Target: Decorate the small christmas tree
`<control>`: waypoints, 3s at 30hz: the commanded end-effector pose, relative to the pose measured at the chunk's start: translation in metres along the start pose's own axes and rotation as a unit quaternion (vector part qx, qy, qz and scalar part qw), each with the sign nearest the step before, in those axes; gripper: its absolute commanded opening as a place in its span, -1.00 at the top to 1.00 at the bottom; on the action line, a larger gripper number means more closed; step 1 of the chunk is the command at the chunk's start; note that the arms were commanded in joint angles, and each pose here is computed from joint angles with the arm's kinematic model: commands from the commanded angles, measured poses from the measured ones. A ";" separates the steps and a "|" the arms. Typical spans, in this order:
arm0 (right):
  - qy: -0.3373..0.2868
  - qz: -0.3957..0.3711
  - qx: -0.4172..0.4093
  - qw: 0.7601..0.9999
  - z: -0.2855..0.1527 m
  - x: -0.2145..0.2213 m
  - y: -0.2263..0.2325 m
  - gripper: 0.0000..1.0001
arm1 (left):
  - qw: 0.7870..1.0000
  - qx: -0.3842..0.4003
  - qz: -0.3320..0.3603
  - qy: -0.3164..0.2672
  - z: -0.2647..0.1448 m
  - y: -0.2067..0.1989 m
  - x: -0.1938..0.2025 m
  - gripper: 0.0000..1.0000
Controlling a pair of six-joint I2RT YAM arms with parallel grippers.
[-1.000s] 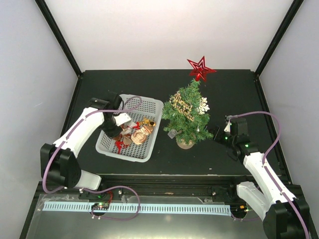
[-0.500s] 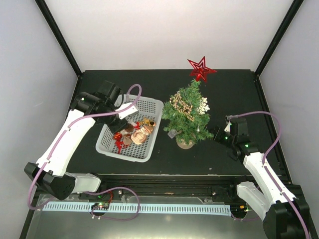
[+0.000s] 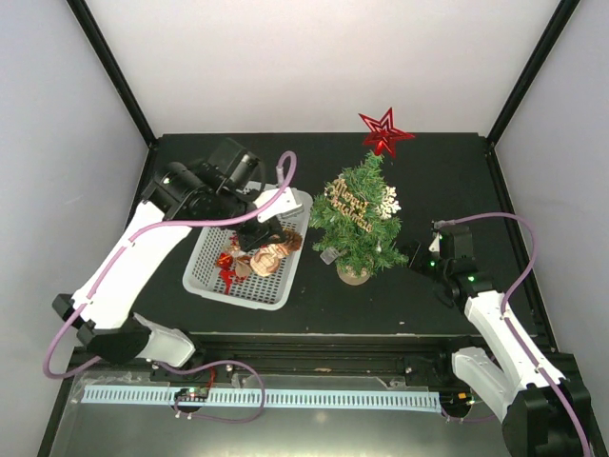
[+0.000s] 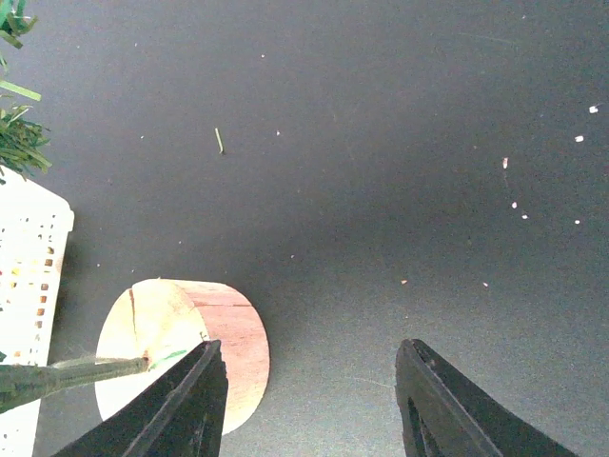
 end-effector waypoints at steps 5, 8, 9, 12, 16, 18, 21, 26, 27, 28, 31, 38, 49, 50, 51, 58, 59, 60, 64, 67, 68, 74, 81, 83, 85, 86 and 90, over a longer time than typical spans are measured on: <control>-0.016 0.000 0.004 1.000 -0.004 -0.008 0.005 0.00 | 0.998 0.042 0.047 0.000 0.024 -0.015 -0.039 0.61; -0.017 0.000 0.007 1.000 -0.005 -0.008 0.004 0.00 | 0.997 0.051 0.058 0.004 0.033 -0.019 -0.046 0.62; -0.017 0.000 0.008 1.000 -0.004 -0.008 0.004 0.00 | 0.997 0.054 0.060 0.006 0.037 -0.020 -0.048 0.63; -0.016 0.000 0.008 1.000 -0.003 -0.007 0.003 0.00 | 0.996 0.063 0.068 0.004 0.041 -0.023 -0.055 0.63; -0.013 0.001 0.008 1.000 -0.001 -0.006 0.002 0.00 | 0.995 0.069 0.075 0.001 0.048 -0.025 -0.064 0.64; -0.014 0.002 0.007 1.000 0.000 -0.006 0.002 0.00 | 0.994 0.071 0.078 0.002 0.051 -0.026 -0.068 0.66; -0.014 0.001 0.006 1.000 -0.001 -0.005 0.002 0.00 | 0.994 0.070 0.083 -0.002 0.054 -0.027 -0.074 0.66; -0.015 0.000 0.008 1.000 0.000 -0.004 0.000 0.00 | 0.994 0.054 0.093 0.002 0.062 -0.026 -0.082 0.68; -0.014 -0.001 0.008 1.000 0.000 -0.004 0.000 0.00 | 0.994 0.052 0.094 0.003 0.064 -0.025 -0.083 0.69; -0.014 -0.001 0.007 1.000 0.000 -0.004 0.000 0.00 | 0.994 0.051 0.095 0.003 0.066 -0.025 -0.084 0.69; -0.015 -0.001 0.006 1.000 0.000 -0.004 0.000 0.00 | 0.994 0.048 0.097 0.006 0.071 -0.024 -0.086 0.70; -0.014 -0.002 0.005 1.000 0.000 -0.002 -0.001 0.00 | 0.995 0.033 0.098 0.006 0.081 -0.020 -0.085 0.71; -0.014 -0.001 0.002 1.000 0.001 -0.001 -0.001 0.00 | 0.995 0.031 0.100 0.011 0.099 -0.019 -0.075 0.65; -0.014 -0.001 0.002 1.000 0.001 -0.001 -0.001 0.00 | 0.995 0.030 0.098 0.012 0.100 -0.019 -0.075 0.64; -0.014 0.000 0.001 1.000 0.001 -0.001 -0.001 0.00 | 0.995 0.029 0.099 0.012 0.101 -0.018 -0.074 0.63; -0.012 0.000 0.000 1.000 0.002 0.000 -0.001 0.00 | 0.995 0.028 0.097 0.002 0.102 -0.018 -0.078 0.62; -0.012 -0.001 -0.001 1.000 0.002 -0.001 -0.001 0.00 | 0.995 0.028 0.097 0.001 0.102 -0.018 -0.079 0.62; -0.012 -0.001 -0.002 1.000 0.002 -0.001 -0.001 0.00 | 0.995 0.029 0.097 0.001 0.103 -0.018 -0.080 0.63; -0.011 -0.001 -0.003 1.000 0.003 -0.001 0.000 0.00 | 0.995 0.029 0.098 -0.002 0.103 -0.019 -0.082 0.57; -0.011 -0.001 -0.005 1.000 0.003 -0.001 0.001 0.00 | 0.995 0.030 0.098 0.002 0.105 -0.019 -0.081 0.48; -0.011 -0.001 -0.006 1.000 0.003 -0.001 0.001 0.00 | 0.995 0.030 0.098 0.002 0.106 -0.020 -0.082 0.46; -0.011 -0.002 -0.007 1.000 0.002 -0.002 0.002 0.00 | 0.995 0.028 0.100 0.003 0.106 -0.021 -0.082 0.42; -0.013 -0.004 -0.010 1.000 0.000 -0.002 0.003 0.00 | 0.995 0.013 0.103 0.001 0.099 -0.019 -0.083 0.27; -0.013 -0.005 -0.011 1.000 0.000 -0.002 0.003 0.00 | 0.994 0.000 0.109 0.000 0.092 -0.018 -0.081 0.14; -0.015 -0.006 -0.008 1.000 -0.002 -0.002 0.002 0.00 | 0.993 -0.015 0.116 0.000 0.084 -0.017 -0.079 -0.01; -0.017 -0.007 -0.008 1.000 -0.003 -0.002 0.002 0.00 | 0.993 -0.023 0.119 -0.001 0.078 -0.017 -0.078 -0.10; -0.027 -0.008 -0.010 1.000 -0.008 -0.004 0.003 -0.05 | 0.990 -0.061 0.130 -0.010 0.054 -0.017 -0.069 -0.47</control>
Point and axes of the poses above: each gripper's point midway between its finger pads, its own z axis out along the fingers, its own y axis along the line the jaws close on, x = y × z, the point moved 6 cm from there along -z, back along the fingers, and after that the axes turned 8 degrees about z, right-handed, at the moved point
